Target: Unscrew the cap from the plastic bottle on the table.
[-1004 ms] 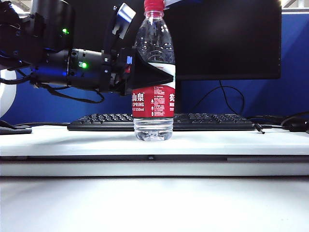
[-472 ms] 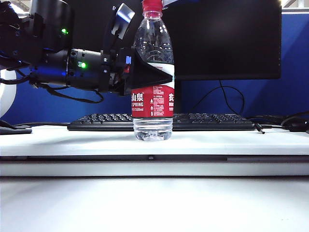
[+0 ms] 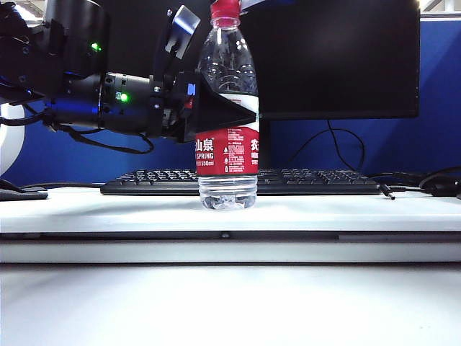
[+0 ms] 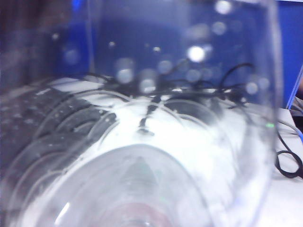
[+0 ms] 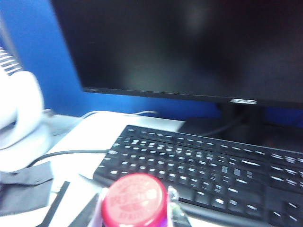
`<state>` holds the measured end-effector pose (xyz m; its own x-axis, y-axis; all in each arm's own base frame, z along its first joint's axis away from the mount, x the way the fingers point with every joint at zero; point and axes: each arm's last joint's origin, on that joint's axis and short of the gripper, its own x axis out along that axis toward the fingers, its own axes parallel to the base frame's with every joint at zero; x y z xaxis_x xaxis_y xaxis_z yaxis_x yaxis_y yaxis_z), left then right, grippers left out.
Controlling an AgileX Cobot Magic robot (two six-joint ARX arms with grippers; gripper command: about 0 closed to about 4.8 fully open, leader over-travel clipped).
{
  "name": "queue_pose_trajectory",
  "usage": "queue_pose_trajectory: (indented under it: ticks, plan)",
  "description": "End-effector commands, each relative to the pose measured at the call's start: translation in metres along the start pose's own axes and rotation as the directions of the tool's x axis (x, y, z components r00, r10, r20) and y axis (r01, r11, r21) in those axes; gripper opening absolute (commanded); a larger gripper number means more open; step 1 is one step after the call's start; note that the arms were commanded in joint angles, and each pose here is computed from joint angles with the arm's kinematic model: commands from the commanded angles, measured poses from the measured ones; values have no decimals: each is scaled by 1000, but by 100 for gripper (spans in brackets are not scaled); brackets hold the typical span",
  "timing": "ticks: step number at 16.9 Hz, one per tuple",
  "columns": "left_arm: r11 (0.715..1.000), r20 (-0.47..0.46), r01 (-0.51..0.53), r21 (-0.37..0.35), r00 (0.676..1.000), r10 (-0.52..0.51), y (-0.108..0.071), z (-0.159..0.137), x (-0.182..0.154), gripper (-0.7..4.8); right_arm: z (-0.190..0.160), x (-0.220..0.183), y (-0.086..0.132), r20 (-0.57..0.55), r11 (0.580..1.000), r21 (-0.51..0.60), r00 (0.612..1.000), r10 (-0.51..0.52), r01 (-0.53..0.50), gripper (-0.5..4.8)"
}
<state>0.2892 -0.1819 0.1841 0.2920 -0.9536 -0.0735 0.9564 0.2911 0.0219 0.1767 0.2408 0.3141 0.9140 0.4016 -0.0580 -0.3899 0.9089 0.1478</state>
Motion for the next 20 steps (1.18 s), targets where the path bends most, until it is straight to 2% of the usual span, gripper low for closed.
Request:
queue_pose_trajectory:
  ticks: [1,3,8,12,15,18,19,20]
  plan:
    - [1000,-29,2,-24,1000,-2,-1,-5,1,237,1,3,-2,-29,992,1,992,125,-125,143]
    - [999,-28,20,-26,999,-21,-2,-5,1,237,0,7,-7,-56,984,-6,982,180,-181,143]
    - [999,-37,27,-35,999,-29,-2,-7,0,237,-4,11,-17,-135,972,-20,964,231,-236,143]
    - [999,-45,28,-43,999,-29,-2,-8,0,236,-3,13,-34,-184,967,-39,953,241,-253,143]
    - [999,-45,28,-40,999,-29,-2,-8,0,237,2,18,-49,-198,947,-15,929,313,-322,143]
    - [999,-45,28,-40,999,-30,-2,-8,0,237,5,22,-66,-217,887,9,865,453,-462,143]
    - [999,-46,28,-37,998,-30,-2,-8,0,237,6,24,-75,-222,845,25,821,526,-534,143]
    - [999,-47,28,-38,998,-30,-2,-8,0,237,8,25,-82,-223,822,15,800,557,-569,143]
